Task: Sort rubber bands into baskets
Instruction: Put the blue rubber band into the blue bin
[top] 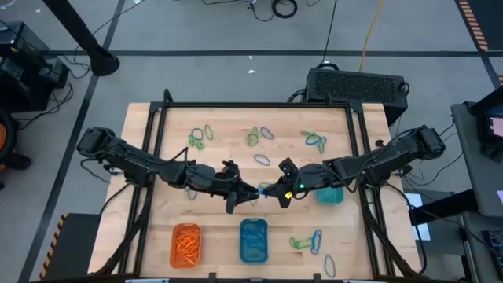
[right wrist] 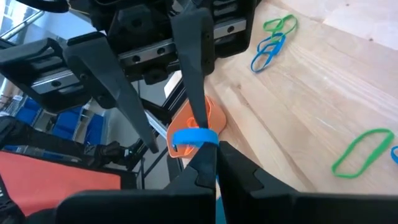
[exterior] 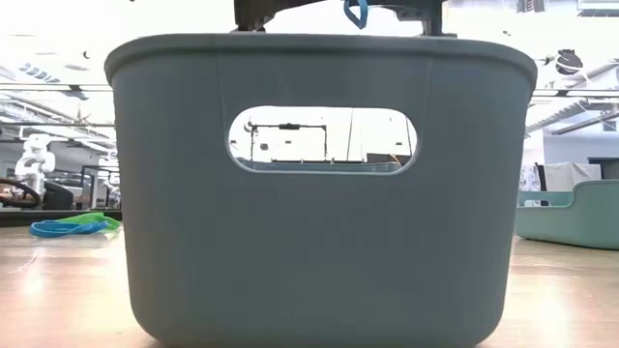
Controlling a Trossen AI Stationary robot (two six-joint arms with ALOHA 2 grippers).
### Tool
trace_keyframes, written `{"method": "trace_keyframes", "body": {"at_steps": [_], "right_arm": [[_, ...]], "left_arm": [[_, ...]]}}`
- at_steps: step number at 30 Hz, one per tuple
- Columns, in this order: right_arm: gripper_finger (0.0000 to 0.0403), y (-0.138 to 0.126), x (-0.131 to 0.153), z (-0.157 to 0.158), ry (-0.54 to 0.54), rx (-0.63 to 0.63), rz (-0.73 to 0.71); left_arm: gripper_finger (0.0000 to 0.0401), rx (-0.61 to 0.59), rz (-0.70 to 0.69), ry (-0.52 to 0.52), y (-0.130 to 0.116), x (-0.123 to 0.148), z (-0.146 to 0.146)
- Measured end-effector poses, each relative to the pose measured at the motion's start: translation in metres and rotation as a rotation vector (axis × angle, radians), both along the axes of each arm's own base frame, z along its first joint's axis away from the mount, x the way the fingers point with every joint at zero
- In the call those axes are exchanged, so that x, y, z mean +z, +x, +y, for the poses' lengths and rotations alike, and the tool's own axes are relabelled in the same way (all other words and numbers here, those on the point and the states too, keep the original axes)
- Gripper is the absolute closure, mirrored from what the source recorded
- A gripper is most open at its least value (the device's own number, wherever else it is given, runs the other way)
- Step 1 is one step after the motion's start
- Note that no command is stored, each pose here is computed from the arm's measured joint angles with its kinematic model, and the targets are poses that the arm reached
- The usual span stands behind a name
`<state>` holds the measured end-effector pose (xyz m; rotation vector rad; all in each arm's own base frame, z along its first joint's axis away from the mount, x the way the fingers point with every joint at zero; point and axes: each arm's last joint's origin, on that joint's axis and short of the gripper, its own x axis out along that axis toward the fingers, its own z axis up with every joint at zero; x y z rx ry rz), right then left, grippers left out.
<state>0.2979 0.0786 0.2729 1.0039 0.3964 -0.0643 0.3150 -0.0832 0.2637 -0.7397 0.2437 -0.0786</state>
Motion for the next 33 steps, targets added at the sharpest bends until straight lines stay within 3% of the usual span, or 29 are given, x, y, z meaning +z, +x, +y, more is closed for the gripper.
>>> {"method": "trace_keyframes", "body": {"at_steps": [23, 29, 33], "right_arm": [[0.0403, 0.001, 0.000, -0.006, -0.005, -0.022, 0.006], [0.0403, 0.001, 0.000, -0.006, -0.006, -0.021, 0.006], [0.0403, 0.001, -0.001, -0.006, -0.007, -0.019, 0.010]], "left_arm": [[0.0255, 0.019, -0.004, 0.001, 0.013, -0.013, 0.006], [0.0278, 0.013, -0.002, 0.025, 0.013, -0.014, 0.006], [0.0313, 0.013, 0.015, 0.029, 0.013, -0.015, 0.007]]}}
